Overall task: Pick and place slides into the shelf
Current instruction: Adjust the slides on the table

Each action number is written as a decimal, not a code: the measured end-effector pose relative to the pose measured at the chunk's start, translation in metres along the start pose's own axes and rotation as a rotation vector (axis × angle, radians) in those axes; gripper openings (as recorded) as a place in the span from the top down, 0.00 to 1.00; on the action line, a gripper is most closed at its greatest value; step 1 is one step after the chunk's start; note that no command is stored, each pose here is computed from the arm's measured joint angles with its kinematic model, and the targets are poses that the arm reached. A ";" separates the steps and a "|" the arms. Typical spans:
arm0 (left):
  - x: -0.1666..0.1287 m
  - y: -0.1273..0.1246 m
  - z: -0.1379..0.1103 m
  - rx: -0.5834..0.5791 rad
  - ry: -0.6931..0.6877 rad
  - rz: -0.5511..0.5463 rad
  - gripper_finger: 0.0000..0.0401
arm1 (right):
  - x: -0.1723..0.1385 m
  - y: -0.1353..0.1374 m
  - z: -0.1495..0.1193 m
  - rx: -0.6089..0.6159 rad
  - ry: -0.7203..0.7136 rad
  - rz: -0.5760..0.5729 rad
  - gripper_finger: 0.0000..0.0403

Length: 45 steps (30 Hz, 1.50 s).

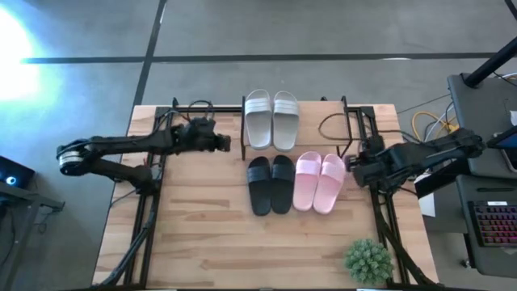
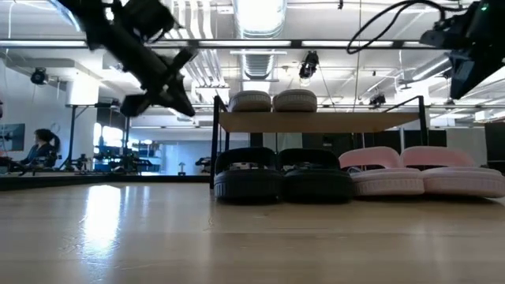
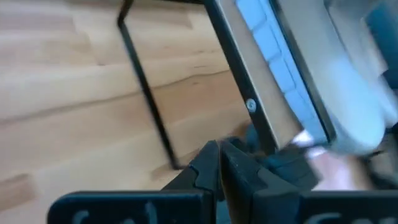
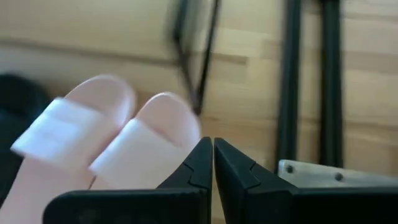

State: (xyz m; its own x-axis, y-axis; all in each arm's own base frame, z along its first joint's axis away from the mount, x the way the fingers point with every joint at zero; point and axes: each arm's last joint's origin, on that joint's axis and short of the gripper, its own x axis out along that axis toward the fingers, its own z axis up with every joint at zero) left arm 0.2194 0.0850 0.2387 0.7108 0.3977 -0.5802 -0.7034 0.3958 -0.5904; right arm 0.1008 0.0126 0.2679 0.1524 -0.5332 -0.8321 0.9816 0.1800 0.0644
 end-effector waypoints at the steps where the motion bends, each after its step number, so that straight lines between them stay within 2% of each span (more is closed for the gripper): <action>1: 0.004 0.007 0.002 -0.038 -0.005 -0.035 1.00 | -0.001 -0.006 0.002 0.027 -0.002 -0.008 0.98; 5: 0.015 0.034 0.002 -0.173 -0.021 -0.151 1.00 | 0.000 -0.021 0.003 0.120 0.006 0.039 0.98; 8: 0.022 0.046 -0.002 -0.222 -0.028 -0.213 1.00 | 0.004 -0.030 0.002 0.192 -0.016 0.055 0.98; 12: 0.033 0.057 -0.007 -0.251 -0.006 -0.186 1.00 | 0.011 -0.041 0.000 0.296 -0.050 0.078 0.98; 15: 0.045 0.058 -0.009 -0.248 0.019 -0.219 1.00 | 0.011 -0.044 0.001 0.326 -0.076 0.096 0.98; 22: 0.076 0.050 -0.003 -0.251 0.016 -0.330 1.00 | 0.012 -0.045 0.001 0.321 -0.085 0.093 0.98; 28: 0.091 0.047 -0.006 -0.191 0.158 -0.405 1.00 | 0.013 -0.044 0.001 0.309 -0.078 0.087 0.98; 38: 0.080 0.046 -0.013 -0.115 0.266 -0.510 1.00 | 0.013 -0.044 0.000 0.307 -0.076 0.087 0.98; 45: 0.068 0.053 -0.021 -0.094 0.268 -0.492 1.00 | 0.013 -0.044 0.000 0.305 -0.075 0.086 0.98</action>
State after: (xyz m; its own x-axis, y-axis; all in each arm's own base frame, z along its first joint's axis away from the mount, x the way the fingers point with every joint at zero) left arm 0.2306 0.1161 0.1558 0.9397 -0.0435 -0.3393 -0.2946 0.4013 -0.8673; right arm 0.0595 -0.0025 0.2547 0.2335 -0.5884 -0.7741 0.9523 -0.0226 0.3044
